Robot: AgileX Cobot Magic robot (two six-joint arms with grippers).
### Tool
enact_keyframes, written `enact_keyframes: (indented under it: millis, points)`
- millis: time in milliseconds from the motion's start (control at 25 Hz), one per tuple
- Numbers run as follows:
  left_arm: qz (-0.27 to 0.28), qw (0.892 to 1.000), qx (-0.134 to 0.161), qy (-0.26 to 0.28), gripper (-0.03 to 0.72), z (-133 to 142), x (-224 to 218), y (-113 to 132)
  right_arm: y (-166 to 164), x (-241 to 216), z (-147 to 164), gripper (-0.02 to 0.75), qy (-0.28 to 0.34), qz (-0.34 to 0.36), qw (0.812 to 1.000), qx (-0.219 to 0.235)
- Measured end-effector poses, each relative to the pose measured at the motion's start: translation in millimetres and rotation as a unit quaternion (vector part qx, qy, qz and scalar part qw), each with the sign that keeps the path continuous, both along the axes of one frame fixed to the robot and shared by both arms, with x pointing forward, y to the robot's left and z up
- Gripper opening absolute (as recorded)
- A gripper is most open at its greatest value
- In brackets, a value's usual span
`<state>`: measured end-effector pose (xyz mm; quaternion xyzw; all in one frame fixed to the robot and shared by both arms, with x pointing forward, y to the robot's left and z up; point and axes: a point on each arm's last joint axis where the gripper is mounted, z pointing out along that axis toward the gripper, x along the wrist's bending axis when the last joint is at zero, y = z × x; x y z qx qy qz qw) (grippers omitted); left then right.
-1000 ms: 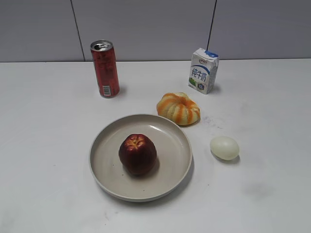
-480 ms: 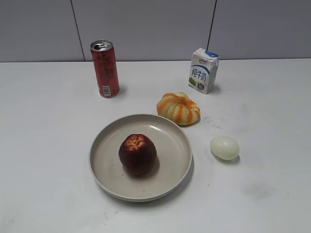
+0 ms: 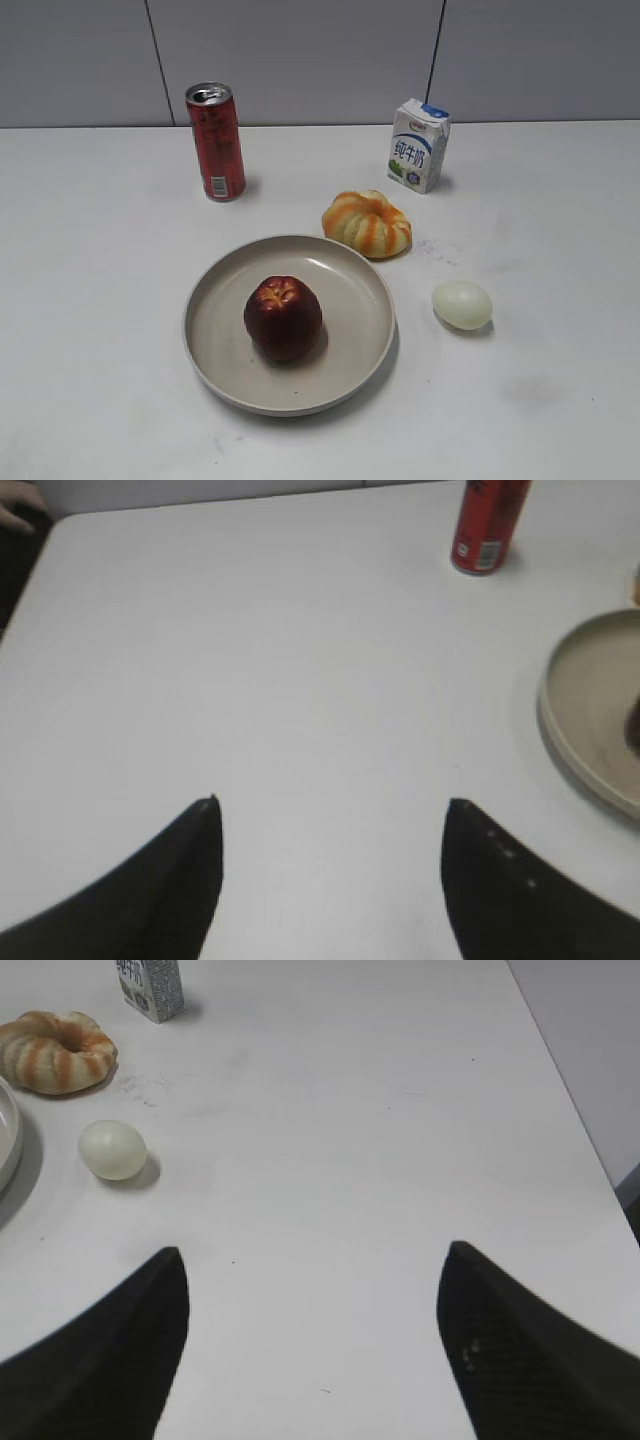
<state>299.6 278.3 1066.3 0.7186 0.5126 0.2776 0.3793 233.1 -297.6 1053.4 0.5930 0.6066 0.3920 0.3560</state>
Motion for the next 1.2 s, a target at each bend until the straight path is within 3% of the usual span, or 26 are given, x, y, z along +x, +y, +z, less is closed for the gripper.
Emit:
enact_keyframes:
  millis: [200,400,680,840,1000,1200]
  points:
    - [-0.097,0.994,0.031,0.038,0.519,-2,27,-15,0,0,0,0.585,0.000,0.000,1.000,0.000]
    - [-0.202,0.974,0.075,0.070,0.519,6,59,-42,0,0,0,0.585,0.000,0.000,1.000,0.000]
    - [-0.322,0.932,0.126,0.106,0.519,10,112,-100,0,0,0,0.585,0.000,0.000,1.000,0.000]
    - [-0.387,0.899,0.166,0.123,0.519,2,137,-150,0,0,0,0.585,0.000,0.000,1.000,0.000]
    - [-0.437,0.863,0.199,0.154,0.526,-22,157,-203,0,0,0,0.585,0.000,0.000,1.000,0.000]
    - [-0.451,0.834,0.215,0.235,0.630,-60,183,-242,0,0,0,0.585,0.000,0.000,1.000,0.000]
